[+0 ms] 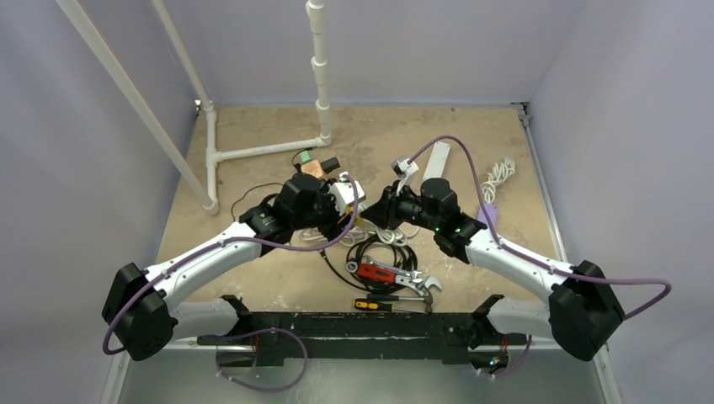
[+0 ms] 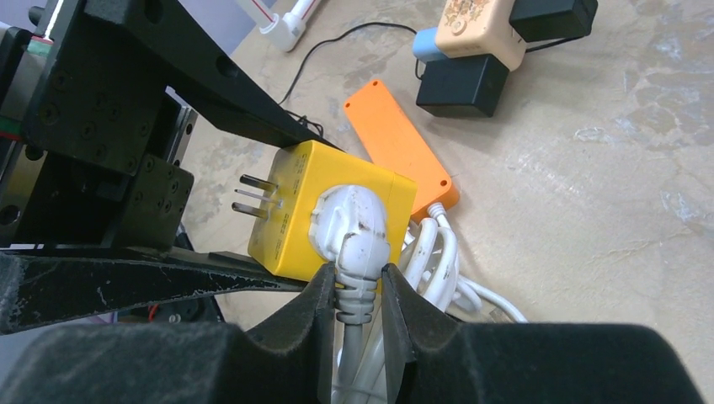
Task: Pull the plug off the socket
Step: Remove the plug from the socket.
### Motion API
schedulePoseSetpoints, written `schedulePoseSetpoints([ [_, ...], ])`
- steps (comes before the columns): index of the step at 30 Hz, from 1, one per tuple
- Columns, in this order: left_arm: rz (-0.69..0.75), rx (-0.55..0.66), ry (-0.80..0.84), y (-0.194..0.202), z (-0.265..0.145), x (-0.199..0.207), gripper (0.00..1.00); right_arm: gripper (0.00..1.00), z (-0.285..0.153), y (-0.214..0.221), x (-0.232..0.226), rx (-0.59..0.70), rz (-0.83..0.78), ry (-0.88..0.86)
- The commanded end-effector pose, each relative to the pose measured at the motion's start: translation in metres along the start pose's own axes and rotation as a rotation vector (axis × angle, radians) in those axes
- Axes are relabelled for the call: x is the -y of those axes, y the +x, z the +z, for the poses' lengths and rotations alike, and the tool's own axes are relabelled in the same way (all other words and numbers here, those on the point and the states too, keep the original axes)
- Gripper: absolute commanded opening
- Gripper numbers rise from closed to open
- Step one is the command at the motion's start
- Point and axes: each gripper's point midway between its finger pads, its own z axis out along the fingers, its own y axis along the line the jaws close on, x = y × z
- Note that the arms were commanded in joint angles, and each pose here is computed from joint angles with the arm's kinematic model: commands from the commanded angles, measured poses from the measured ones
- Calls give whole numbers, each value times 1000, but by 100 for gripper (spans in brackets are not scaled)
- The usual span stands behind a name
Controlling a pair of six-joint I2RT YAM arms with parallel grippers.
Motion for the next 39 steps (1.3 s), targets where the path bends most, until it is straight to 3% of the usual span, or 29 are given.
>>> schedulePoseSetpoints([
  [1,-25,30,-73,-15,-1,-17,0,0,-6,-49,-48,131,-24,-111],
  [9,-18,35,-72,-16,-4,-17,0,0,-11,-54,-34,135,-52,-81],
  [23,-20,26,-82,-13,-2,-19,0,0,-21,-32,-15,61,-71,-222],
  [27,-62,2,-185,-10,-3,-36,0,0,-21,-42,-2,102,-70,-117],
  [39,-124,-11,-201,-10,1,-37,0,0,-14,-55,-30,167,28,-2],
])
